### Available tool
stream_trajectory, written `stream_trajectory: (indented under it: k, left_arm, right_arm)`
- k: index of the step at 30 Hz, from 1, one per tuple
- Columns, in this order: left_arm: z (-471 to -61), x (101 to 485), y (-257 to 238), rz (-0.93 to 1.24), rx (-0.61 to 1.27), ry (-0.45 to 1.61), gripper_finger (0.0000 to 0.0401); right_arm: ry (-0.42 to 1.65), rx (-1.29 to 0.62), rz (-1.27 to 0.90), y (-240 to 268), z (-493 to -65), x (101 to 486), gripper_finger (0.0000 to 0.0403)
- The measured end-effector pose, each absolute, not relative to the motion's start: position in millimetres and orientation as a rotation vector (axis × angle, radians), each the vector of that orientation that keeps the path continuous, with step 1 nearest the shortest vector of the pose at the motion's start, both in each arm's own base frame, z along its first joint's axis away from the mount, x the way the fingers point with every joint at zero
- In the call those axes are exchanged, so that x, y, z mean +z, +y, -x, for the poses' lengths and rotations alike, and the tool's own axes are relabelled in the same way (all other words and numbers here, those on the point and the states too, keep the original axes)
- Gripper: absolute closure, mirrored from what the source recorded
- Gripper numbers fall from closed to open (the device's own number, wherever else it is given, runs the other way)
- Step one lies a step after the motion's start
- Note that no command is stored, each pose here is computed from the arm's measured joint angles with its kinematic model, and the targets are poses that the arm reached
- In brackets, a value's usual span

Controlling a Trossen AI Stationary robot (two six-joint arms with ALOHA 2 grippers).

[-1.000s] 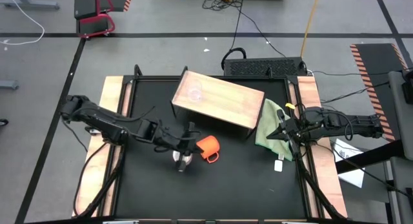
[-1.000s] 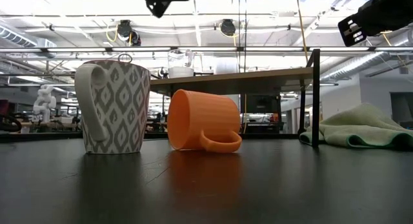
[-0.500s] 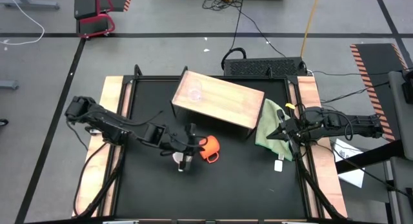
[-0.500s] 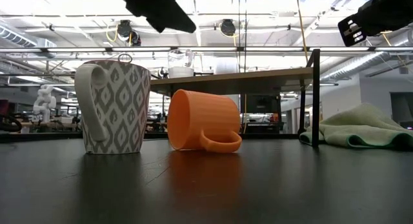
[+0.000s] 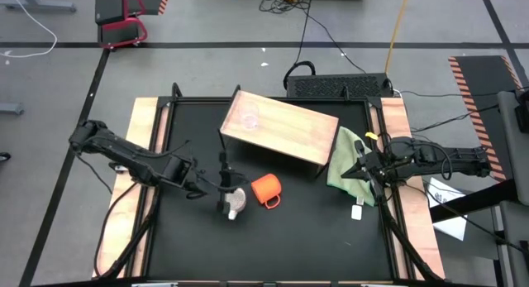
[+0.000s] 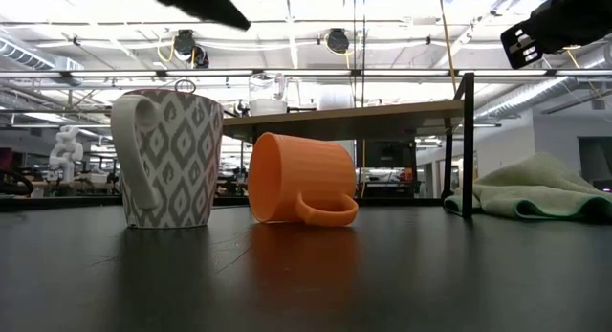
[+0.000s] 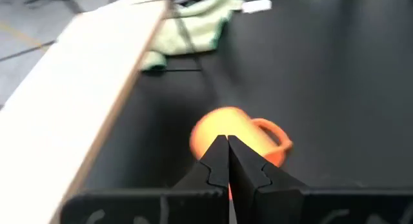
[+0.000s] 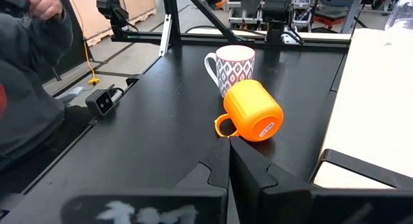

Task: Stack small to large cups/mugs on shelf
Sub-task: Put the orange mug on the shelf

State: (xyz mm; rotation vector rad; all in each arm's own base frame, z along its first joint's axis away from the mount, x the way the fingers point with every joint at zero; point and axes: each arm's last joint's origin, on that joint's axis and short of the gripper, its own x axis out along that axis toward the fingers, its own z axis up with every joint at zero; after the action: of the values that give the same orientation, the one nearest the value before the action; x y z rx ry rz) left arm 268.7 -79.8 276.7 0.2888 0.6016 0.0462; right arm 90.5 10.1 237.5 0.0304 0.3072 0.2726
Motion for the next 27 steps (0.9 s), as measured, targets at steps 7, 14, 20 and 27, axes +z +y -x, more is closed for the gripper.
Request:
stream_trajectory:
  k: [7, 14, 20, 27]
  left_arm:
    - [-230, 271, -68, -0.208, 0.09, 0.504, 0.0401]
    - [-197, 262, -57, -0.155, 0.118, 0.386, 0.0401]
    - [-180, 253, -51, -0.139, 0.119, 0.33, 0.0401]
    - [-177, 251, -51, -0.127, 0.098, 0.327, 0.0388]
  right_arm:
    - [0.322, 0.269, -0.065, 10, -99, 232, 0.0403]
    - [0.302, 0.263, -0.106, 11, -113, 231, 0.0403]
    - [0.293, 0.302, -0.101, 17, -135, 229, 0.0402]
    - [0.229, 0.425, -0.04, 37, -157, 229, 0.0374]
